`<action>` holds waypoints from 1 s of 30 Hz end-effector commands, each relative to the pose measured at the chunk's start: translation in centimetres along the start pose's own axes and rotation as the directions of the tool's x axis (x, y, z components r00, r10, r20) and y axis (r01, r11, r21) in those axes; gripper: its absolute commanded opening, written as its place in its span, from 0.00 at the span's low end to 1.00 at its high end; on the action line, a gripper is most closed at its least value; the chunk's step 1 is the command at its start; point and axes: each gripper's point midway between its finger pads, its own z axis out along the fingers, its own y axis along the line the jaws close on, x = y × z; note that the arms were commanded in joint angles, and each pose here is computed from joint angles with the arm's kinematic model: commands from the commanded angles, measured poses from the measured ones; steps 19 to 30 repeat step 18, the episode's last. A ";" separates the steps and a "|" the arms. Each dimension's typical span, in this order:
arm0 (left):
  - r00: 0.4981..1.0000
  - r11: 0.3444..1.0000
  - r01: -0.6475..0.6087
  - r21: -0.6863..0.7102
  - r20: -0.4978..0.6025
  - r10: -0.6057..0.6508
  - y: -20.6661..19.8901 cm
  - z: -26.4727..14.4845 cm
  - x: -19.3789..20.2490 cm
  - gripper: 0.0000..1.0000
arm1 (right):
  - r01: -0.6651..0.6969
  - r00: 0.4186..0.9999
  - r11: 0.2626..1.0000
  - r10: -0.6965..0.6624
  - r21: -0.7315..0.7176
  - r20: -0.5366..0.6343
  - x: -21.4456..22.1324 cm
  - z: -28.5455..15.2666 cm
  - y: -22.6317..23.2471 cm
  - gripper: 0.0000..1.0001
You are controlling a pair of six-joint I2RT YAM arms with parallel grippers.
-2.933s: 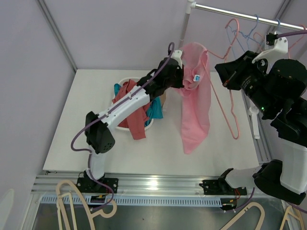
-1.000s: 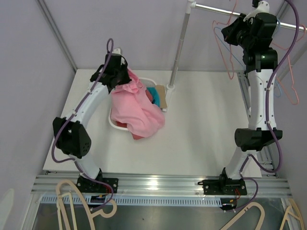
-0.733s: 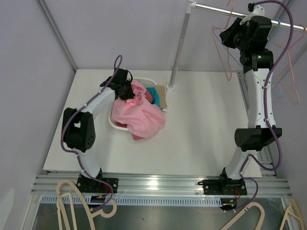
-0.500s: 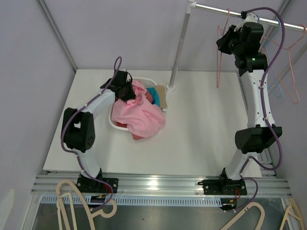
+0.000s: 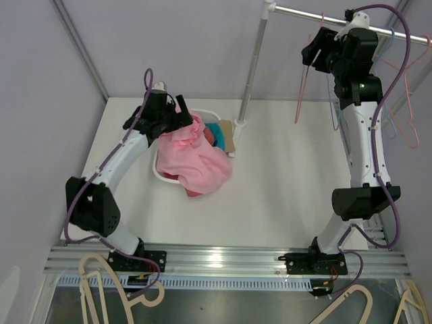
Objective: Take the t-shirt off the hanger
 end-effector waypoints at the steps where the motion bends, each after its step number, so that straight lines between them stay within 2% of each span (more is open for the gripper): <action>1: 0.958 0.999 -0.024 0.046 0.286 0.010 -2.5 -9.3 -8.1 1.00 | 0.047 0.989 0.999 -0.049 0.015 0.137 -5.4 -4.4 1.3 0.74; 3: 0.945 0.997 -0.040 0.069 0.327 0.015 -3.2 -11.7 -8.9 1.00 | 0.058 0.987 0.997 -0.065 0.049 0.147 -5.6 -5.5 1.4 0.85; 4: 0.930 0.995 -0.050 0.091 0.368 0.013 -3.5 -13.9 -9.6 1.00 | 0.064 0.986 0.996 -0.073 0.061 0.152 -5.8 -6.8 1.3 0.99; 5: 0.925 0.993 -0.055 0.107 0.380 0.011 -3.6 -14.8 -9.5 1.00 | 0.059 0.986 0.996 -0.068 0.068 0.149 -5.6 -7.5 1.2 1.00; 7: 0.920 0.989 -0.058 0.139 0.391 -0.001 -3.7 -15.6 -8.8 1.00 | 0.058 0.987 0.995 -0.069 0.076 0.144 -4.9 -9.0 1.2 0.99; 9: 0.891 0.972 -0.074 0.222 0.453 -0.036 -4.9 -18.3 -9.5 0.99 | 0.027 0.989 0.995 -0.040 0.094 0.139 -4.0 -11.4 0.8 0.99; 10: 0.897 0.972 -0.069 0.226 0.440 -0.038 -4.5 -17.7 -8.3 0.99 | 0.021 0.989 0.996 -0.033 0.083 0.142 -3.7 -12.3 1.0 0.99; 11: 0.880 0.966 -0.070 0.249 0.472 -0.058 -5.0 -18.9 -8.8 1.00 | 0.009 0.987 0.995 -0.025 0.101 0.159 -3.3 -14.0 0.7 1.00; 14: 0.876 0.963 -0.071 0.260 0.478 -0.065 -5.3 -19.3 -8.7 1.00 | 0.002 0.976 0.993 -0.027 0.116 0.215 -3.5 -17.9 0.5 0.99; 17: 0.877 0.958 -0.078 0.275 0.476 -0.065 -6.1 -19.8 -8.6 1.00 | -0.026 0.978 0.976 -0.020 0.215 0.208 -2.2 -19.0 -1.6 0.99; 30: 0.877 0.956 -0.077 0.282 0.476 -0.070 -6.3 -19.9 -8.5 1.00 | -0.021 0.979 0.975 -0.025 0.219 0.203 -2.1 -19.4 -1.7 1.00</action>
